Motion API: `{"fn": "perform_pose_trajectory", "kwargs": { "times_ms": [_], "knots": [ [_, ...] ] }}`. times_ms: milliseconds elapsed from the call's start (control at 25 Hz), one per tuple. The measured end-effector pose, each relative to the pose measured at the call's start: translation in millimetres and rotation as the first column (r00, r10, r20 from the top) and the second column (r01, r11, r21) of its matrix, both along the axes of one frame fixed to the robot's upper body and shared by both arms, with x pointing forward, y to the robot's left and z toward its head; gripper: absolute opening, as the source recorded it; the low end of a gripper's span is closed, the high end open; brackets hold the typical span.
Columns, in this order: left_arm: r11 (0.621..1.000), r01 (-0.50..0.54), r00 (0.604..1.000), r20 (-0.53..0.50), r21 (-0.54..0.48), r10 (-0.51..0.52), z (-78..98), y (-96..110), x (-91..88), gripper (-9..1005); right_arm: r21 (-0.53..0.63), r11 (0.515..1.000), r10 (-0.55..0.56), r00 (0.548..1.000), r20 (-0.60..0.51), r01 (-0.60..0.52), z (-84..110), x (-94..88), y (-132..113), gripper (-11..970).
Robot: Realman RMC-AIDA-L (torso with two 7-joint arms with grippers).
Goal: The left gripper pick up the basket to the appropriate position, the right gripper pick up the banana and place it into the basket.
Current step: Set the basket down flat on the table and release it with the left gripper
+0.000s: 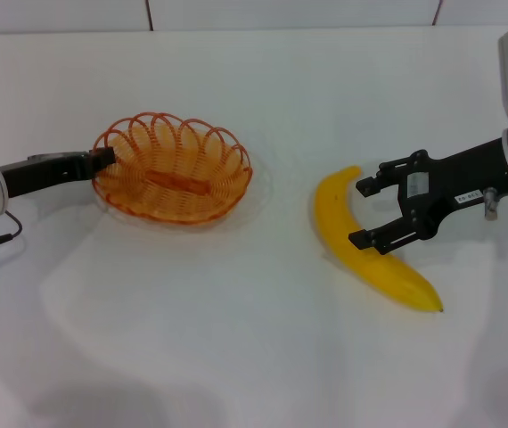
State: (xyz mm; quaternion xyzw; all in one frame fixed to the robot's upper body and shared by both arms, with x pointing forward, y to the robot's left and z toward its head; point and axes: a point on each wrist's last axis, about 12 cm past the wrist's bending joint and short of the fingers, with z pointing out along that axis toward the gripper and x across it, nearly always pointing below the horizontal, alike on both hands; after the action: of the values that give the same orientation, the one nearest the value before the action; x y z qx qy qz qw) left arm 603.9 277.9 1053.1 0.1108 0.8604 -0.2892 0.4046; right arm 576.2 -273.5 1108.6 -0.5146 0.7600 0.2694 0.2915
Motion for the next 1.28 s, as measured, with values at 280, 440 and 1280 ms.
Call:
{"fn": "perform_pose_trajectory", "kwargs": {
  "times_ms": [280,440,1280],
  "knots": [
    [1.0,-0.004,1.0,0.011,-0.007,0.004,-2.6,-1.1,-1.8,111,-0.002,1.0,0.002,1.0,-0.005,-0.002,-1.3,-0.7,1.4,876],
    [1.0,-0.008,1.0,0.017,-0.002,0.008,-3.6,-1.3,-1.8,119,-0.001,1.0,-0.005,1.0,-0.012,0.005,-1.2,-0.7,1.2,876],
    [1.0,-0.005,0.998,0.058,0.026,0.003,-3.5,3.5,-2.7,507,-0.001,1.0,-0.004,1.0,-0.012,0.004,-0.9,-0.3,1.9,877]
  ]
}}
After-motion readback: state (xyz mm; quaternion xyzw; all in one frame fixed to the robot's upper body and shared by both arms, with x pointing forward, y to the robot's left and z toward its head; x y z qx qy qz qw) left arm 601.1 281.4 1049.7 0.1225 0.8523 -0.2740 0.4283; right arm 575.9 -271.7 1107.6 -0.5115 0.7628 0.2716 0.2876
